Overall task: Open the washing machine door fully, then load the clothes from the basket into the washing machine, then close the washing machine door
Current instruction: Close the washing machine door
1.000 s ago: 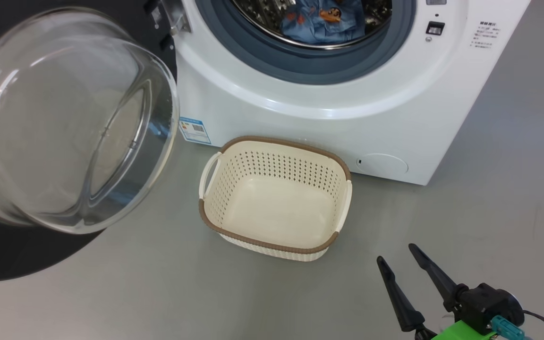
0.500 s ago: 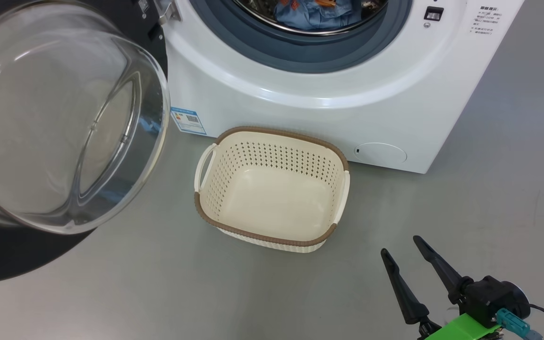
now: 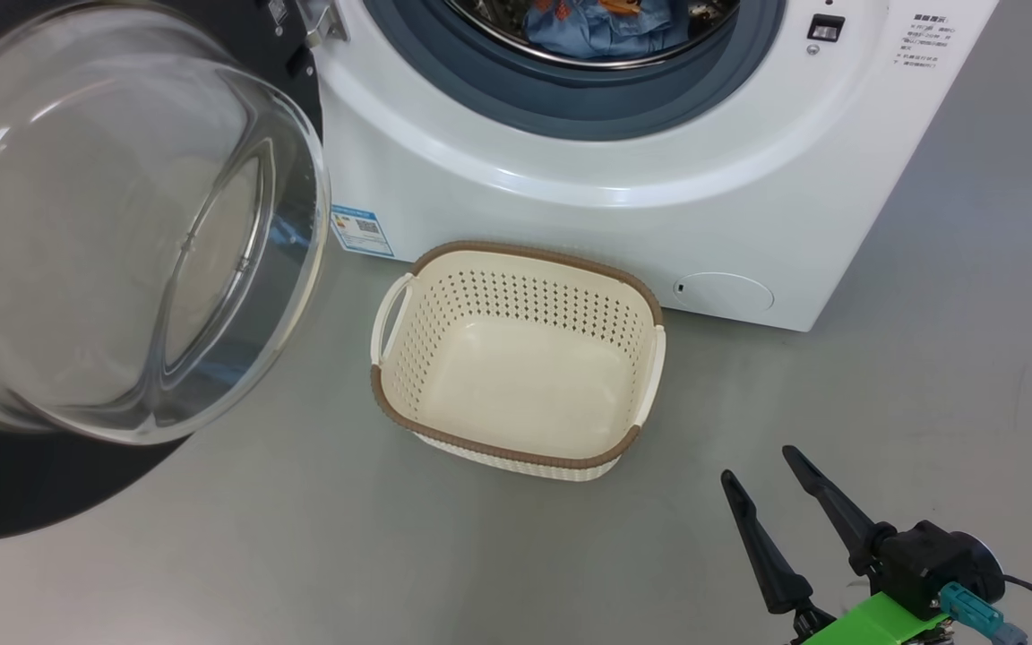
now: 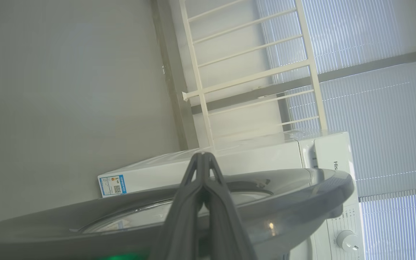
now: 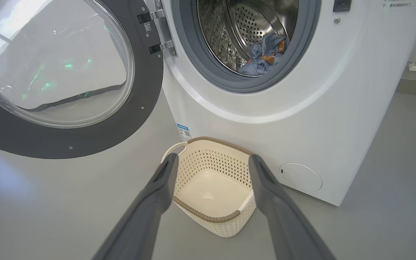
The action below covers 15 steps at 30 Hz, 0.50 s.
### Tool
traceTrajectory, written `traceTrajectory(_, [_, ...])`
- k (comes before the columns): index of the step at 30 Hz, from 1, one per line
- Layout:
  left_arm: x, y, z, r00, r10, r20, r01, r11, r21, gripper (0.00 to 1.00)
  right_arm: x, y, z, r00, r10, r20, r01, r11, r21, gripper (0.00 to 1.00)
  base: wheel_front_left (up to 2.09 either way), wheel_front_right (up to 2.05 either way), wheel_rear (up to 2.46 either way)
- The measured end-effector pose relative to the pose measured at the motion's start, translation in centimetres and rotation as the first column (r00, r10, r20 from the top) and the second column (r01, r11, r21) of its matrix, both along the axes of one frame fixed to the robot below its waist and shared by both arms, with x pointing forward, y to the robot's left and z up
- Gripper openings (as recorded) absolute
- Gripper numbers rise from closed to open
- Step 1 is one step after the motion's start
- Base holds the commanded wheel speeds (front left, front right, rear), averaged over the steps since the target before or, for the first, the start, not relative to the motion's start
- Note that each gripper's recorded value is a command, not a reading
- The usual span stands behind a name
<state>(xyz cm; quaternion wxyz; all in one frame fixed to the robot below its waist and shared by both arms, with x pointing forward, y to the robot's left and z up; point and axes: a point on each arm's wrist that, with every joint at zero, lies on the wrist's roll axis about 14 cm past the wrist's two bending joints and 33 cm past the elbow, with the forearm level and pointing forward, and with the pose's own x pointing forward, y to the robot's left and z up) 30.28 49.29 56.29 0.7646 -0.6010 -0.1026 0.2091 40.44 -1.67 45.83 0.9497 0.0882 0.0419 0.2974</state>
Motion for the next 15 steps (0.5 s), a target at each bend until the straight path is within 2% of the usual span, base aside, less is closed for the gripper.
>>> traceTrajectory(8, [0.3, -2.4, 0.2, 0.99, -0.141, 0.027, 0.142, 0.989, -0.036, 0.0, 0.0, -0.1, 0.0, 1.0, -0.002, 0.0, 0.002, 1.0, -0.001, 1.0, 0.0, 0.0, 0.0])
traceTrajectory(15, [1.0, -5.4, -0.2, 0.966, -0.253, 0.052, 0.257, 0.963, -0.084, 0.0, -0.2, -0.2, 0.1, 1.0, -0.006, 0.001, 0.006, 1.0, -0.002, 1.0, 0.0, 0.0, 0.0])
